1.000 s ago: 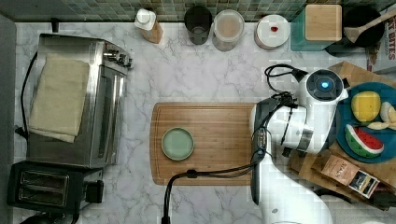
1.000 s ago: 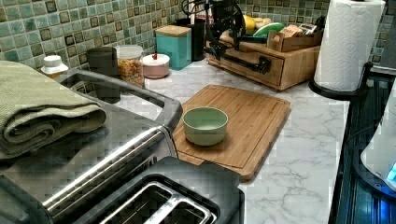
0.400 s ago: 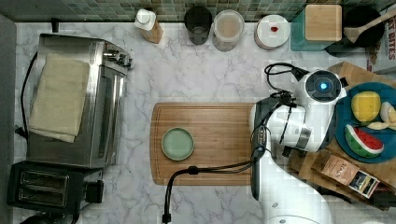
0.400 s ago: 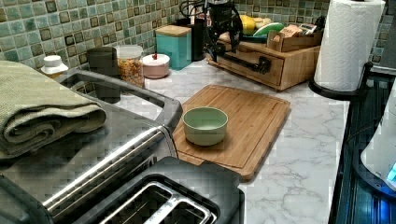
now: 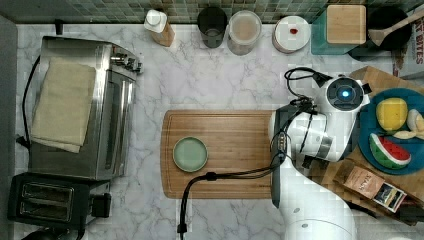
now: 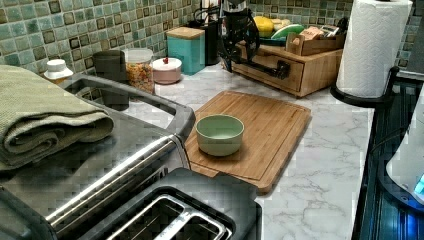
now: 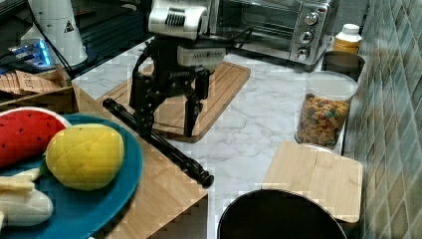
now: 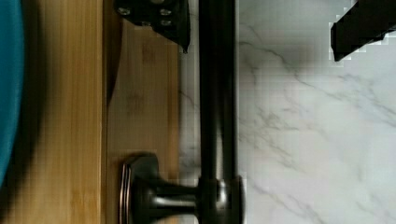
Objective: Open the drawer.
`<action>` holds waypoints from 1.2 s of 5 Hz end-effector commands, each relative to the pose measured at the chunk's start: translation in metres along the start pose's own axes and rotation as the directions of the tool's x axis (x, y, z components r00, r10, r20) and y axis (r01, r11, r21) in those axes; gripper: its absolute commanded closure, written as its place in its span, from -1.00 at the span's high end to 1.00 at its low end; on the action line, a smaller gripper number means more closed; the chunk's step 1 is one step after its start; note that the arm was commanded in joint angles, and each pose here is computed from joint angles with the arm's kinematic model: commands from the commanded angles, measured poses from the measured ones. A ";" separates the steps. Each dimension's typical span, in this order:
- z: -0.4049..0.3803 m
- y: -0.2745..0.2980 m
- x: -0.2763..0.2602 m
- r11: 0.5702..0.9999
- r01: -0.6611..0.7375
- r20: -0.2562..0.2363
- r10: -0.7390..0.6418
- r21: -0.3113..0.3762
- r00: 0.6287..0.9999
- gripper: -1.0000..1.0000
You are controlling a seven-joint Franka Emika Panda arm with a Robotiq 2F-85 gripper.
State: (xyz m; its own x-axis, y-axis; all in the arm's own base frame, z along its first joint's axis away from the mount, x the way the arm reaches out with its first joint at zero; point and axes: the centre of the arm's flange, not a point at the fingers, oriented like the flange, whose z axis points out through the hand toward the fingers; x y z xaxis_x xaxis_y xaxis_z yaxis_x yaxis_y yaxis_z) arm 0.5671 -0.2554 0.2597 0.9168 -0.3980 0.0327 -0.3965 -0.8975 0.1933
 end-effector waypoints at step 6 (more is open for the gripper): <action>-0.027 -0.122 -0.001 0.983 -0.101 0.056 0.094 0.150 0.994 1.00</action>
State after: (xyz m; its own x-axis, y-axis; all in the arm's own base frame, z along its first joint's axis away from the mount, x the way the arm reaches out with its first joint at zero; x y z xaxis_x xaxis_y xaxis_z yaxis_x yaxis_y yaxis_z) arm 0.5716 -0.2437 0.2397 0.8584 -0.5128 -0.0160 -0.5088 -0.8549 0.1016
